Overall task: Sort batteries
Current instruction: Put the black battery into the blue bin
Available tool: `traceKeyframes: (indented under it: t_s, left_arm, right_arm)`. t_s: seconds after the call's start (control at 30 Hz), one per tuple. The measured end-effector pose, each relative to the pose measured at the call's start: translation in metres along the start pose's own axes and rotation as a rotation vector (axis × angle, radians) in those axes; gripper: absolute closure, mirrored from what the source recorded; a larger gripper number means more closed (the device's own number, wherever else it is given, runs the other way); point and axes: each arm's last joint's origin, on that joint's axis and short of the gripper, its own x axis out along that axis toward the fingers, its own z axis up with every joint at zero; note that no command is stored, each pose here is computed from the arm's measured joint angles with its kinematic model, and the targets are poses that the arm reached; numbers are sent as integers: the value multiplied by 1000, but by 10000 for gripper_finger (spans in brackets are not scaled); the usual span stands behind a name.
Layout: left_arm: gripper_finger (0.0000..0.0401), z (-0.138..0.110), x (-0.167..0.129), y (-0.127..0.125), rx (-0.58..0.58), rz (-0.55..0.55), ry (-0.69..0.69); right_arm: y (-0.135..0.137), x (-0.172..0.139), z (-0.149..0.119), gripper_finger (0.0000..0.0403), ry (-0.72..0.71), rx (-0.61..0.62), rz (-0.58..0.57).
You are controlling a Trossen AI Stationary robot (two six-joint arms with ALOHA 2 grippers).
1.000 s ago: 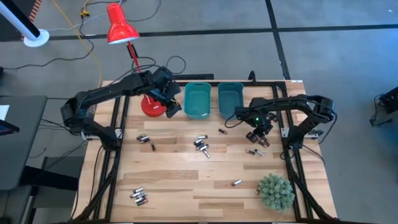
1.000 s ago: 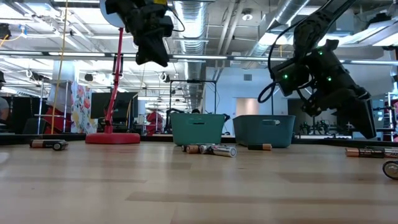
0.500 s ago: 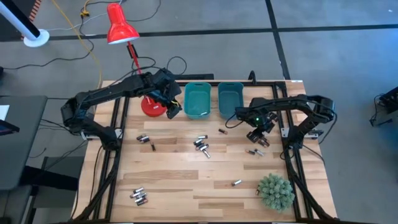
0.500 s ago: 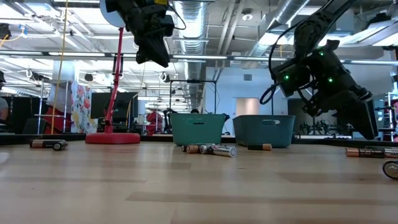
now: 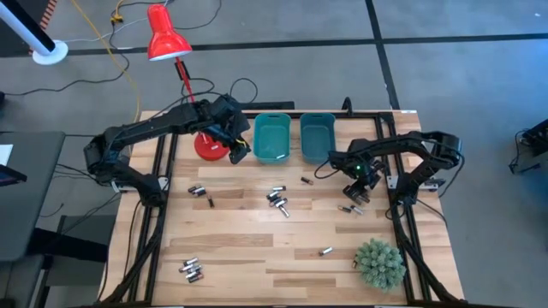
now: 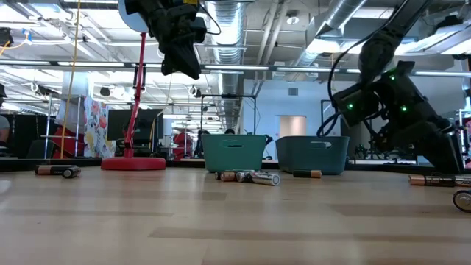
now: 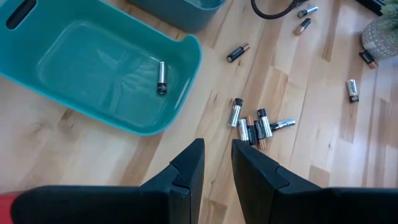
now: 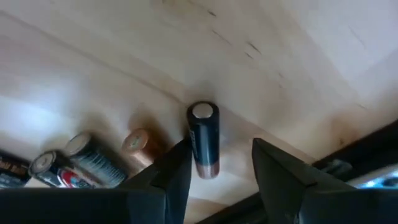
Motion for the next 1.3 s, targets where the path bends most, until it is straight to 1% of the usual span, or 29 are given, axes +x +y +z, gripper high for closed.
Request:
traceKeyframes:
  t_s: [0.17,0.27,0.33,0.53,0.6,0.77,0.83,0.9,1.0,1.1,1.2,1.3]
  left_arm:
    - [324,0,0,0,0,0,0]
    - [324,1,0,0,2,0,-6]
    - [324,1,0,0,4,-1,-12]
    - [324,5,0,0,14,-3,-51]
    - [324,5,0,0,14,4,-52]
    - [324,5,0,0,13,22,-51]
    - [324,5,0,0,18,24,-52]
    - [324,5,0,1,44,56,-53]
    - [324,5,0,3,40,102,-54]
    - [324,5,0,3,41,107,-52]
    - [324,5,0,1,97,103,-54]
    - [324,7,3,-3,148,86,-129]
  right_arm:
    - [1,2,4,239,-38,-39,30]
    - [1,2,6,260,-50,-41,42]
    - [1,3,7,284,-44,-40,47]
    - [0,6,10,373,-22,-49,44]
    - [-1,5,10,388,-17,-49,42]
    - [-3,-3,4,388,-40,-55,29]
    - [-4,-9,1,388,-76,-44,16]
    - [-6,-18,-3,388,-124,-17,39]
    - [-8,-29,-12,388,-180,18,75]
    - [-11,-40,-23,388,-245,49,123]
    - [-14,-49,-35,388,-310,83,168]
    - [-16,-60,-46,388,-387,117,227]
